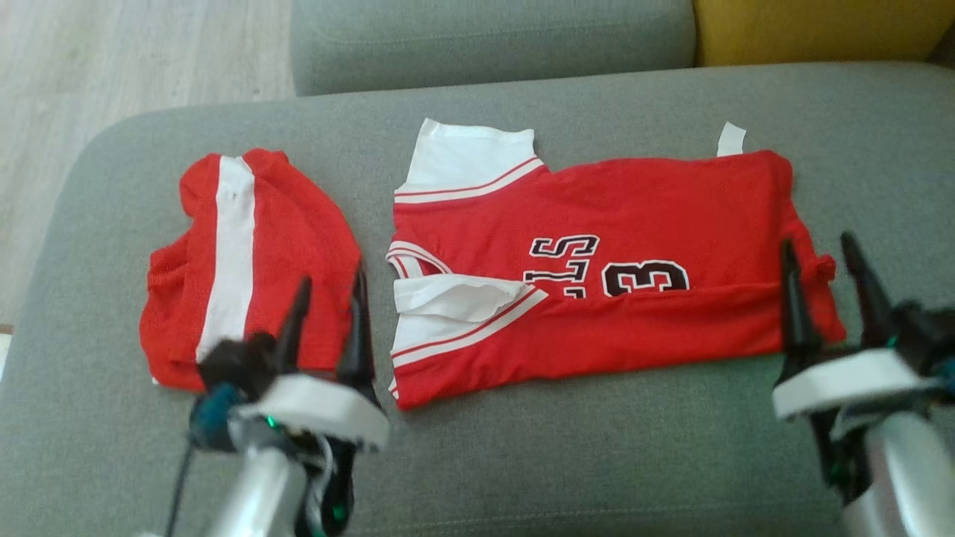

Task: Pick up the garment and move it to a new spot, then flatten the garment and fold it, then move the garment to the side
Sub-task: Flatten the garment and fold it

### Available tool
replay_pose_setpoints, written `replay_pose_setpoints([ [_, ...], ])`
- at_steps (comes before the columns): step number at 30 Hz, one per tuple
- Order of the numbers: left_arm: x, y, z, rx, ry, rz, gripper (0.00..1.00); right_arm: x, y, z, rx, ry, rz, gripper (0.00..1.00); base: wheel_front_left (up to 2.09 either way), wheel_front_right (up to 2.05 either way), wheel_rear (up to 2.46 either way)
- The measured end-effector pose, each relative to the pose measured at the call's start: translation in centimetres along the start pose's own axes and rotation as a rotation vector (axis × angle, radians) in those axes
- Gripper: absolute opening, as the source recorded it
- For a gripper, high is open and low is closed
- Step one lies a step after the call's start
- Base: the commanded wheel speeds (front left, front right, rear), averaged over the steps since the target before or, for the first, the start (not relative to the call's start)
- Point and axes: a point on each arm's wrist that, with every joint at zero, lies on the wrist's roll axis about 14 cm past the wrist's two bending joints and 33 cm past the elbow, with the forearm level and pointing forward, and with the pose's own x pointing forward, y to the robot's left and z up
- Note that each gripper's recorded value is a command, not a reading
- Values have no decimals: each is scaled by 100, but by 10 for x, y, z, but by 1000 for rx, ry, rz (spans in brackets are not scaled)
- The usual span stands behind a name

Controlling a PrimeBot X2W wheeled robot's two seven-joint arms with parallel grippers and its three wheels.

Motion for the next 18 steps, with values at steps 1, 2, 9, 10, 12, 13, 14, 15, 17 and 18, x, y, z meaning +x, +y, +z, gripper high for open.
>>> replay_pose_setpoints([
  [1, -5, -1, -5, 17, 13, 1, 100, -5, 3, -3, 3, -1, -1, 100, 0, 0, 0],
  [2, -10, -2, -12, 31, 30, -3, 100, -9, 6, -7, 8, 3, -4, 100, 0, 0, 0],
  [9, -26, 4, -45, 55, 129, 14, 100, -22, 6, -16, 18, 16, -42, 100, 0, 0, 0],
  [10, -27, 5, -49, 57, 142, 15, 100, -21, 6, -15, 18, 12, -42, 100, 0, 0, 0],
  [12, -29, 6, -63, 64, 188, 15, 100, -20, 5, -13, 19, 7, -48, 100, 0, 0, 0],
  [13, -29, 6, -63, 64, 188, 15, 100, -20, 5, -13, 19, 7, -48, 100, 0, 0, 0],
  [14, -29, 6, -67, 67, 201, 10, 100, -20, 4, -13, 14, 6, -51, 100, 0, 0, 0],
  [15, -29, 3, -73, 69, 219, -3, 100, -20, 3, -13, 12, 6, -54, 100, 0, 0, 0],
  [17, -28, -2, -85, 69, 260, -27, 100, -21, 0, -13, 10, 6, -62, 100, 0, 0, 0],
  [18, -28, -5, -92, 73, 286, -42, 100, -21, -2, -13, 10, 8, -67, 100, 0, 0, 0],
])
